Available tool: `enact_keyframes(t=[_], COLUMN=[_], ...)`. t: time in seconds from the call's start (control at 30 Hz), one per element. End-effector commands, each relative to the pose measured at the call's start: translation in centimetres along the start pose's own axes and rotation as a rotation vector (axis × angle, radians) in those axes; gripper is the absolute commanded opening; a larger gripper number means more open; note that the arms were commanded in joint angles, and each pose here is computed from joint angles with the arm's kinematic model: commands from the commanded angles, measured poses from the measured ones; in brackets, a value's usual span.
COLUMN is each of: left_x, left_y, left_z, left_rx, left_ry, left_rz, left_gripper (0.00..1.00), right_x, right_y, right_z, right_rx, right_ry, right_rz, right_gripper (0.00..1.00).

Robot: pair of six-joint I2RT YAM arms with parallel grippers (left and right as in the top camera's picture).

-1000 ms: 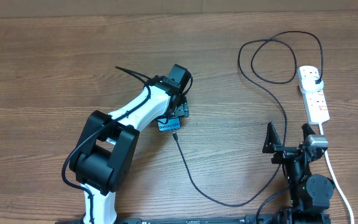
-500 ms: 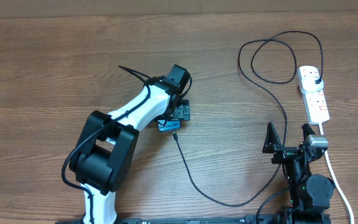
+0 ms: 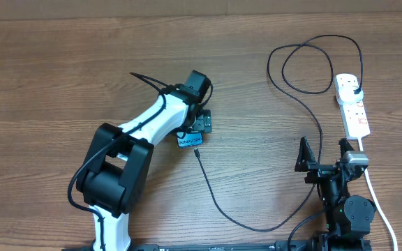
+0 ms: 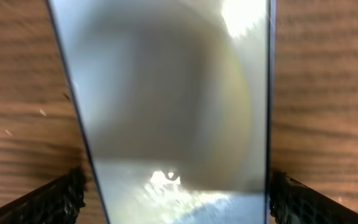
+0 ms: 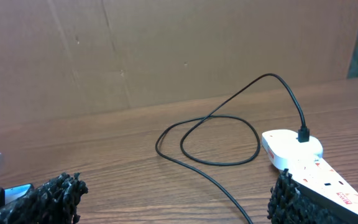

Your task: Plug charger to phone and switch on socket

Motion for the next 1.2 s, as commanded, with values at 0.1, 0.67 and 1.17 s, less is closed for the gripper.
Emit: enact_keyframes(t=[0.1,0.67,1.17], left_x=[1.65,2.17,2.14], left_y=[1.12,0.60,0.66], left_z=[3.03,2.94,2.95], left_rx=[0.031,0.069,0.064], left_ry=[0.115,0.146,0.144], left_rz=[-0.014,-0.009,-0.009], left_gripper=[1.00,1.00,1.00], right_x=[0.38,0.40,0.40], right_y=[-0.22,-0.22,-0.22], right_z=[0.07,0.08,0.08], right_rx=[0.008,0.008,0.008], right_ry=[0.007,0.008,0.008], right_rz=[0.004,0.004,0.004], right_gripper=[1.00,1.00,1.00])
Point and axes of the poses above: each gripper's point midway between its finger pads, its own z axis out along the fingers, its own y axis along the line the jaws close on, x = y × z, the point moved 5 cm from there along -z, back along the fingers, and after that the axes turned 9 degrees about z, right-handed, at the moved point
